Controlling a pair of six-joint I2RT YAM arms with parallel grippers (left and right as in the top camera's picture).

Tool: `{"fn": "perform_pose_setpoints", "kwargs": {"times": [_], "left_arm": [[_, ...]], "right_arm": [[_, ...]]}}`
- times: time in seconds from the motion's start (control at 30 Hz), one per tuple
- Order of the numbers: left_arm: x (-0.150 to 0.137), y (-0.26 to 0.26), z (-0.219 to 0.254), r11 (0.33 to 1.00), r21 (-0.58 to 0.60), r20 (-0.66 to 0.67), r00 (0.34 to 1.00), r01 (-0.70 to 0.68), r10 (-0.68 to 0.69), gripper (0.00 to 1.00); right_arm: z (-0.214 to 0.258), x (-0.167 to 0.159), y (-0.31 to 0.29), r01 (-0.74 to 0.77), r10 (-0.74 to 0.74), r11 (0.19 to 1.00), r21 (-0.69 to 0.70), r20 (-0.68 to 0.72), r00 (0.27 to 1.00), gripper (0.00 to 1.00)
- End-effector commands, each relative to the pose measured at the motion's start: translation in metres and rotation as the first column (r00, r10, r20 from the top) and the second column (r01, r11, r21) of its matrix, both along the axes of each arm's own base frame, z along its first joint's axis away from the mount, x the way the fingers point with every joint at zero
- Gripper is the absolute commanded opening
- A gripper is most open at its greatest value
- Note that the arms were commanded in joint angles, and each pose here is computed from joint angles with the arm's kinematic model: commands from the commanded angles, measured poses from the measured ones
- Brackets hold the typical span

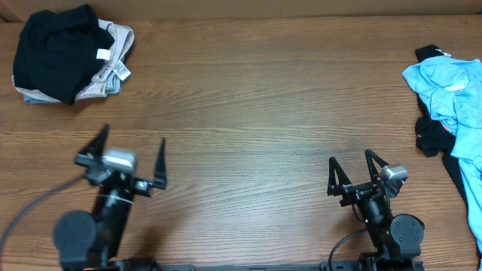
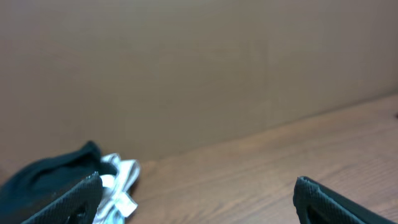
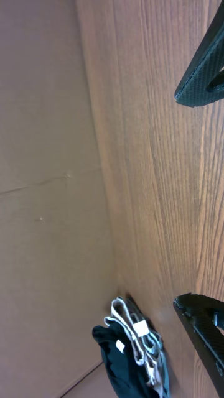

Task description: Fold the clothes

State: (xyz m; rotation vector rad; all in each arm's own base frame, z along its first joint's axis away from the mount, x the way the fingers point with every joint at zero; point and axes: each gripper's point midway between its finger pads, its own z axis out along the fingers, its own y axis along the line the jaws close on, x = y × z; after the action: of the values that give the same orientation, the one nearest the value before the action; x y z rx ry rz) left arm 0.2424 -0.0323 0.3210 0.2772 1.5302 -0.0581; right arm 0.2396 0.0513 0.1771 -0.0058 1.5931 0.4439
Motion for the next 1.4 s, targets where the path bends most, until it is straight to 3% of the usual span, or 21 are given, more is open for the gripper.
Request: {"fn": "perform_pose_setpoints", "kwargs": {"times": [0.0,0.4,0.63,1.37], "left_arm": [[-0.007,-0.019,-0.038,0.993,0.028,0.069,0.991,0.111,-0.113,1.00],[-0.007,-0.009,-0.103,0.998,0.036,0.116,0.992,0.050,-0.054,1.00],[-0.003,-0.010,-0.159,0.998,-0.002,-0.067,0.996,0.060,-0.060,1.00],[-0.002,-0.010,-0.157,0.998,-0.014,-0.065,0.996,0.058,-0.059,1.00]], "right_arm": [[-0.001,-0.001,0.002,-0.012,0.012,1.000,0.002,0.006,1.000,1.00],[-0.001,-0.001,0.002,-0.012,0.012,1.000,0.002,0.007,1.000,1.00],[-0.001,-0.001,0.002,-0.012,0.012,1.000,0.002,0.007,1.000,1.00],[-0.001,-0.001,0.002,-0.012,0.012,1.000,0.002,0.007,1.000,1.00]]}}
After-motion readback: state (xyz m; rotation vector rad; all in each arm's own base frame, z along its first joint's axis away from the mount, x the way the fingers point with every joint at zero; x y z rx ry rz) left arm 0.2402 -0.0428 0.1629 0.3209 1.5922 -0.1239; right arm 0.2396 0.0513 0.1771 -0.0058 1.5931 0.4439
